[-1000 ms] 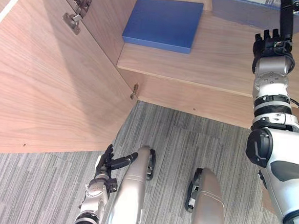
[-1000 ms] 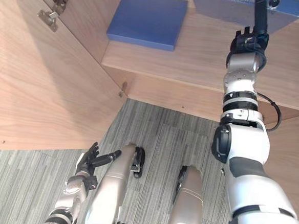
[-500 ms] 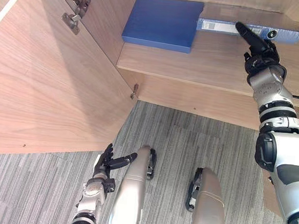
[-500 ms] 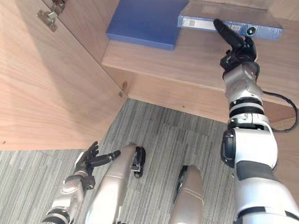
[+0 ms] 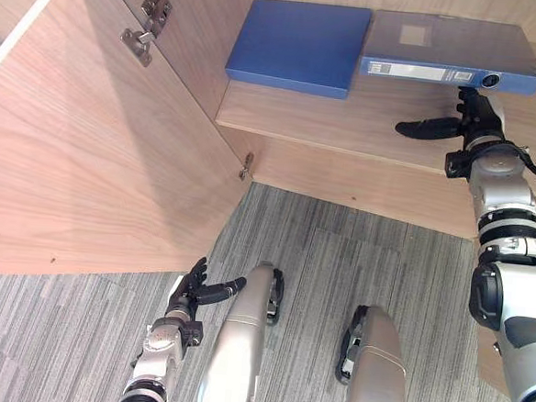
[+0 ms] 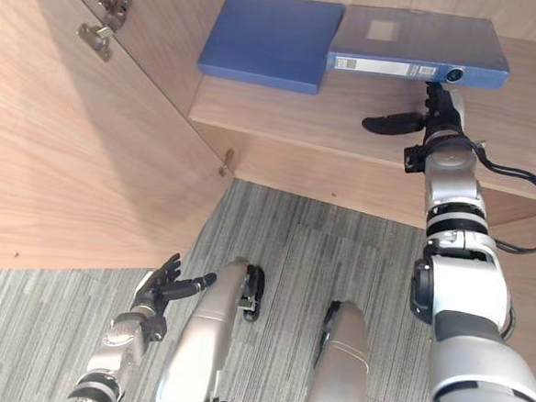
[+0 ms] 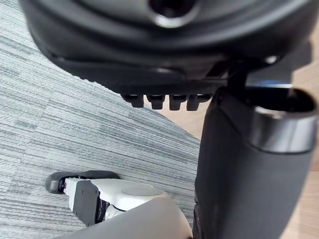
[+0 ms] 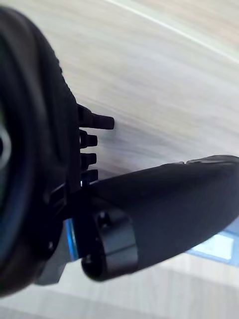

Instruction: Walk over to the cabinet, pick up the folder, carry it to the office cabinet, place the folder inside the office cabinet, then close the office cabinet door

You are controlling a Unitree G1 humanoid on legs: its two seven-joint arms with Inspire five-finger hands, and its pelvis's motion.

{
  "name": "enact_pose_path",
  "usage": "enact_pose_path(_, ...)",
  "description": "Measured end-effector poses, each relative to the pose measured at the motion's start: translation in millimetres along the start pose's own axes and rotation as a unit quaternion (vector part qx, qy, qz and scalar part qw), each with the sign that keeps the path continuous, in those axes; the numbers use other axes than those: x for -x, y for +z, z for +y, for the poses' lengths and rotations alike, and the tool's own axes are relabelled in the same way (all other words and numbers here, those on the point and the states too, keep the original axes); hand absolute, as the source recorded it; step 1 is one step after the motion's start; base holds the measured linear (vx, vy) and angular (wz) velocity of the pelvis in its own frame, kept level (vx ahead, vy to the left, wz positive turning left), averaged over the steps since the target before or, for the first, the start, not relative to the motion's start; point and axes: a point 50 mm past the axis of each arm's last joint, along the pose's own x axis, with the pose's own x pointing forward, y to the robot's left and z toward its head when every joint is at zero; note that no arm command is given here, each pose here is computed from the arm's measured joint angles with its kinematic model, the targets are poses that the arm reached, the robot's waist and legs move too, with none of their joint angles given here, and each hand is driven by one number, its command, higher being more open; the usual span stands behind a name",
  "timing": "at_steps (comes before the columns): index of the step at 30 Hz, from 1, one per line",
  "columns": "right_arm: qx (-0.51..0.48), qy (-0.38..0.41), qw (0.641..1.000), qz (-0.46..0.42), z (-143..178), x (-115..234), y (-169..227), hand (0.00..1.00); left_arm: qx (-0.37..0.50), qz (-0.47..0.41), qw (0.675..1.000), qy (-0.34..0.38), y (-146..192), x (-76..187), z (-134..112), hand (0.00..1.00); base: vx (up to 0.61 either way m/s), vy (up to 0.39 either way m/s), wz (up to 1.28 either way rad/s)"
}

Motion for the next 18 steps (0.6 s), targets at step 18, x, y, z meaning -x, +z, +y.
enact_pose_path(18,0.298,0.189,0.936,0.011,65.1,20.2,-47.5,1.00,-0.044,0.033,0.998,-0.003,-11.6,3.5,13.6,1.00,0.03,0.006,-0.05)
